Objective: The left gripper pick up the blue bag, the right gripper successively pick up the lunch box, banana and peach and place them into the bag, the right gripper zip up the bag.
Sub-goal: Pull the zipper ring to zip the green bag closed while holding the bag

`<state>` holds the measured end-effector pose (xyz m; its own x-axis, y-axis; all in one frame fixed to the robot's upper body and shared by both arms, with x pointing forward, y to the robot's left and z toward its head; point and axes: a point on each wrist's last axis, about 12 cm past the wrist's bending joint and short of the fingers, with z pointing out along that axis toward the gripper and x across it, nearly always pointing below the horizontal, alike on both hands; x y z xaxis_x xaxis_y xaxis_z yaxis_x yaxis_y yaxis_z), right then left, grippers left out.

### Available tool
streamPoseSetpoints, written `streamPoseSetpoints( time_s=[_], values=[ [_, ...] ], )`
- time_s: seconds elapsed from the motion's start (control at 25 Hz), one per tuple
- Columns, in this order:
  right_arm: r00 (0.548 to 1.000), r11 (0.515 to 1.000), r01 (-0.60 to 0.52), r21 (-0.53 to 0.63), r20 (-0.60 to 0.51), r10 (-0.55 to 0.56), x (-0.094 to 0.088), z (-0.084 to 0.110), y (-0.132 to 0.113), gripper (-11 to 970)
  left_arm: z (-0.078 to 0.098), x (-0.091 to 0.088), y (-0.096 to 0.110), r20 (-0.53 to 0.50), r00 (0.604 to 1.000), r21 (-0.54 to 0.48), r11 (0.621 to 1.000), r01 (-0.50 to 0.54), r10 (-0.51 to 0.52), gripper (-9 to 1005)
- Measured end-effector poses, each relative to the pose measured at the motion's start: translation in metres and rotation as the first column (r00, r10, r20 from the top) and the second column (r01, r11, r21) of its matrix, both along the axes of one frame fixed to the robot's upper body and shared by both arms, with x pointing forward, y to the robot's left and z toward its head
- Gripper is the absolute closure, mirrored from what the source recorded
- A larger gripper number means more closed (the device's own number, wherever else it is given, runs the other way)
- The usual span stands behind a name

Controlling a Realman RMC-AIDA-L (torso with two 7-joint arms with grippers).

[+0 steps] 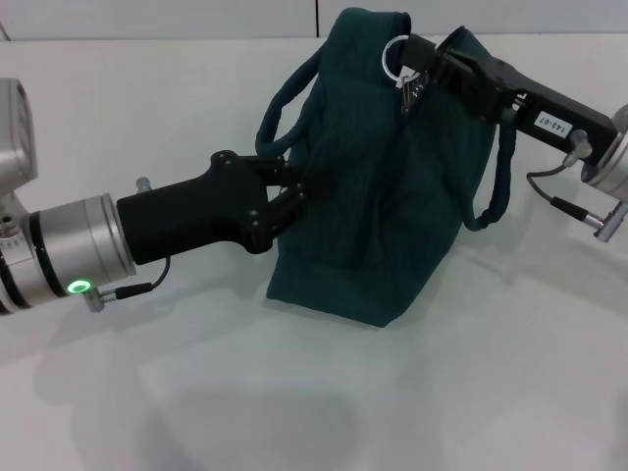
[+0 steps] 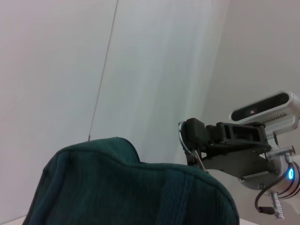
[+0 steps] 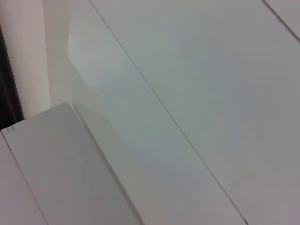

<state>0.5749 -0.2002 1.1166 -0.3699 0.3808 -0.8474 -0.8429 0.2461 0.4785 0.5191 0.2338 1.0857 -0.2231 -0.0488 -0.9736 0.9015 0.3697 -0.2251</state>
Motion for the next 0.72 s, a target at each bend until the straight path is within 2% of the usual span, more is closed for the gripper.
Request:
streamPoseSetpoints(
  time_s=[0.24,0.72],
  values=[
    [1.000,1.000,-0.003,0.004,-0.003,0.003,-0.0008,-0.0002,-0.0003,954,0.0003,0.0007,0.0000,0.004,1.000,0.002,1.000,0.001,-0.001,887],
    [1.000,1.000,-0.005,0.010,-0.003,0.005,-0.0016,0.0000,-0.0008,954,0.0005,0.0015,-0.0012,0.012,1.000,0.017,1.000,0.016,-0.016,934]
  ],
)
